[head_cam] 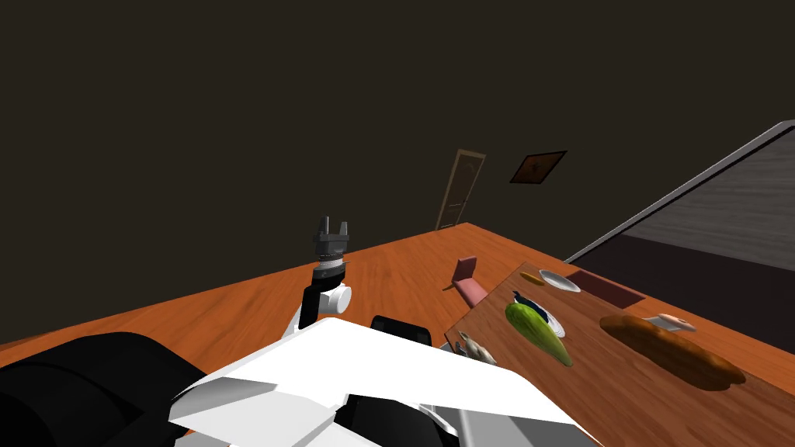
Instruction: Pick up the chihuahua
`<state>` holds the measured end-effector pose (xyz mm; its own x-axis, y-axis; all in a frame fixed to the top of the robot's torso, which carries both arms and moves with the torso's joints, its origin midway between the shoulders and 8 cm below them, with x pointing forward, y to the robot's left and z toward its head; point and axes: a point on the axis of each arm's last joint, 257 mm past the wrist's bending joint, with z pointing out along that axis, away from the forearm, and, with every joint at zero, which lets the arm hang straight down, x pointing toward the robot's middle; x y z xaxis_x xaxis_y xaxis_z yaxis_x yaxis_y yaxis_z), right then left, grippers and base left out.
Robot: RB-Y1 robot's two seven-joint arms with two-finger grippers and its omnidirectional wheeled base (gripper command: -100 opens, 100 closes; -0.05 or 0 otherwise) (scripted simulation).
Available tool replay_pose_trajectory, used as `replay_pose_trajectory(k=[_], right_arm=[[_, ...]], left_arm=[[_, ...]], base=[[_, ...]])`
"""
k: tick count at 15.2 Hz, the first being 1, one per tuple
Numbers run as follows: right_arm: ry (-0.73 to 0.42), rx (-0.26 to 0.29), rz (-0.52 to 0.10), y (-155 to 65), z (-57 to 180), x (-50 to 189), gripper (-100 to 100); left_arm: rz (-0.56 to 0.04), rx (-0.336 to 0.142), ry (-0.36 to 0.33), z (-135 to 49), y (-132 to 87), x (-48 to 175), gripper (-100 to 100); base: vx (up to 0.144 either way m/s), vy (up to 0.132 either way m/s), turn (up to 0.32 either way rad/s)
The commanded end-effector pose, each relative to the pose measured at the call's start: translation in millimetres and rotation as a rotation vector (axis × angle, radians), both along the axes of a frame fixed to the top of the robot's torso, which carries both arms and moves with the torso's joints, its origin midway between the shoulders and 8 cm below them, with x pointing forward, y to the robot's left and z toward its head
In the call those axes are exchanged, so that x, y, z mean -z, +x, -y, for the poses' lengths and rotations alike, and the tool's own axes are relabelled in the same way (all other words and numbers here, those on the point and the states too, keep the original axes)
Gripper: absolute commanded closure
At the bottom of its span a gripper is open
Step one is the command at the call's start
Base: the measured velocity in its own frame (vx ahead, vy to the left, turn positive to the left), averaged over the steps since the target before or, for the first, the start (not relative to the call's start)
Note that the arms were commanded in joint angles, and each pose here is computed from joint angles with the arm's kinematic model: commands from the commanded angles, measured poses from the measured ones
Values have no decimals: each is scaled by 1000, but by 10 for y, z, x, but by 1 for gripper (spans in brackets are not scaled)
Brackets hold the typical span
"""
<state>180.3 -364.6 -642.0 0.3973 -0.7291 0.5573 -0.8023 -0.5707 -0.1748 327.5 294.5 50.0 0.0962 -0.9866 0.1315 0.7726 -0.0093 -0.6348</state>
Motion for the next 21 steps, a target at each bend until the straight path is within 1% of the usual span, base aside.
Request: replay_pose_trajectory(k=[1,2,3,4,5,8,10,11,13,14,18,19,20,21], right_arm=[[3,1,4,20,-16,7,-100],[-4,-26,-1,61,-66,22,-100],[2,-16,5,63,-67,21,-100],[-1,-35,4,101,-114,34,-100],[1,-33,7,106,-115,32,-100],[-3,-67,11,186,-206,51,-100],[-2,-69,15,195,-209,47,-100],[-8,-95,15,236,-253,53,-100],[-6,-86,15,221,-234,54,-100],[-5,-84,17,225,-236,53,100],[-3,-81,18,225,-238,54,100],[-2,-69,15,195,-209,47,100],[-2,-69,15,195,-209,47,100],[4,-42,16,153,-164,39,100]], left_arm=[[0,0,0,0,0,0,0],[0,0,0,0,0,0,0],[0,0,0,0,0,0,0],[0,0,0,0,0,0,0],[0,0,0,0,0,0,0],[0,0,0,0,0,0,0],[0,0,0,0,0,0,0],[0,0,0,0,0,0,0],[0,0,0,0,0,0,0],[0,0,0,0,0,0,0],[0,0,0,0,0,0,0],[0,0,0,0,0,0,0],[0,0,0,1,0,0,0],[0,0,0,1,0,0,0]], base=[[15,-12,-39],[16,-18,-97],[19,-17,-99],[22,-23,-126],[21,-22,-120],[21,-23,-135],[21,-19,-59],[19,-18,-92],[10,-1,-51],[0,0,0],[0,0,0],[-8,5,115],[-15,2,105],[-20,15,123]])
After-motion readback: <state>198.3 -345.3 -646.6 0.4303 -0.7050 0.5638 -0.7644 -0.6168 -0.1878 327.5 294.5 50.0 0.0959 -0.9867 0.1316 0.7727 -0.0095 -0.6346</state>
